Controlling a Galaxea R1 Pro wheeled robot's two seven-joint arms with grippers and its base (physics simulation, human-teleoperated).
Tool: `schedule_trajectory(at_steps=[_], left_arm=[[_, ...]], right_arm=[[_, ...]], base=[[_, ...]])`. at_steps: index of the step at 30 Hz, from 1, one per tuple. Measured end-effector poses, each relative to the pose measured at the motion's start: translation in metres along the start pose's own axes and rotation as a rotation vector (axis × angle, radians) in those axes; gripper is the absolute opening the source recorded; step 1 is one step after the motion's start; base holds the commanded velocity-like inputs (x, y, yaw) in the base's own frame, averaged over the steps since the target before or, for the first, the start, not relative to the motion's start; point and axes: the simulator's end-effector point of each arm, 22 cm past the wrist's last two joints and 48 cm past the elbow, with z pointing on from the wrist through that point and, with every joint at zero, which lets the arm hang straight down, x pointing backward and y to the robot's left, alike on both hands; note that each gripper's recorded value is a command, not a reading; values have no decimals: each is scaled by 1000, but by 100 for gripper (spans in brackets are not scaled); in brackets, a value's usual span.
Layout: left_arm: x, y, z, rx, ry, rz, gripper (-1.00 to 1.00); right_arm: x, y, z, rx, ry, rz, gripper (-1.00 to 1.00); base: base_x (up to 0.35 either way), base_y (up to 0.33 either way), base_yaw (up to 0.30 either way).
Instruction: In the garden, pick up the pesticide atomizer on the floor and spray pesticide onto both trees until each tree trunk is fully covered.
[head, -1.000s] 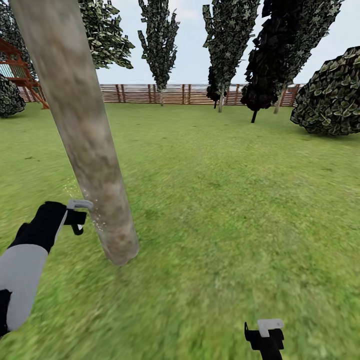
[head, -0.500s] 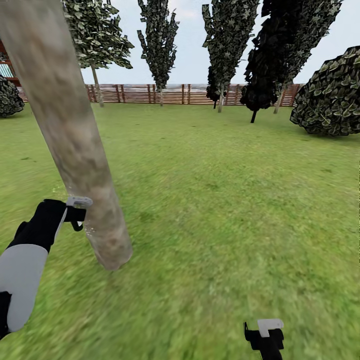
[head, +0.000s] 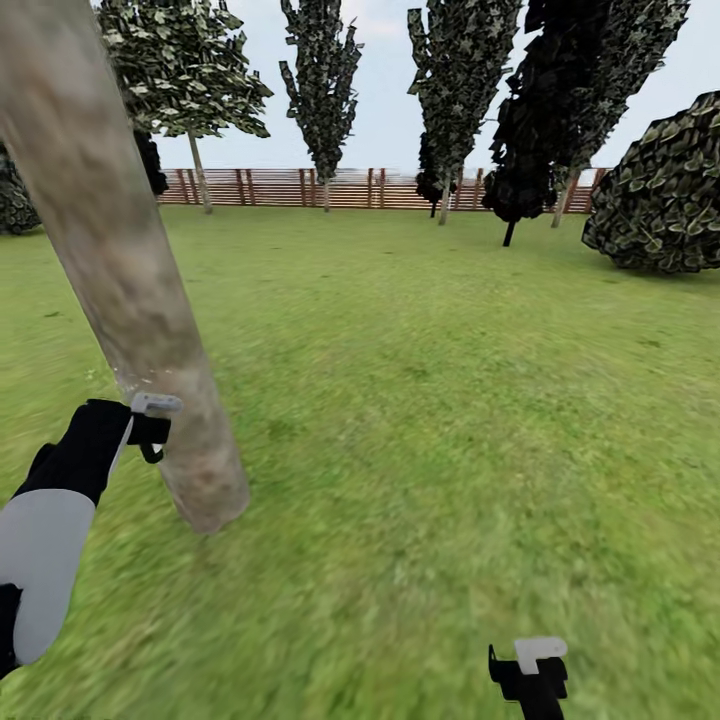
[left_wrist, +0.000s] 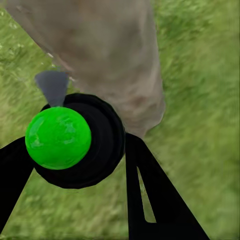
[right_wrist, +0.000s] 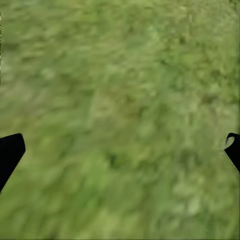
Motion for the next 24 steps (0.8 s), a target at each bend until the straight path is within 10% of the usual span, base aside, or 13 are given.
schedule_trajectory(at_steps=[17, 24], left_arm=[[100, 9, 23, -67, 142, 26, -100], [137, 15, 27, -74, 179, -43, -100]], right_arm=[[0, 0, 0, 0, 0, 0, 100], [0, 0, 0, 0, 0, 0, 100]], base=[[170, -138, 74], [9, -26, 275]])
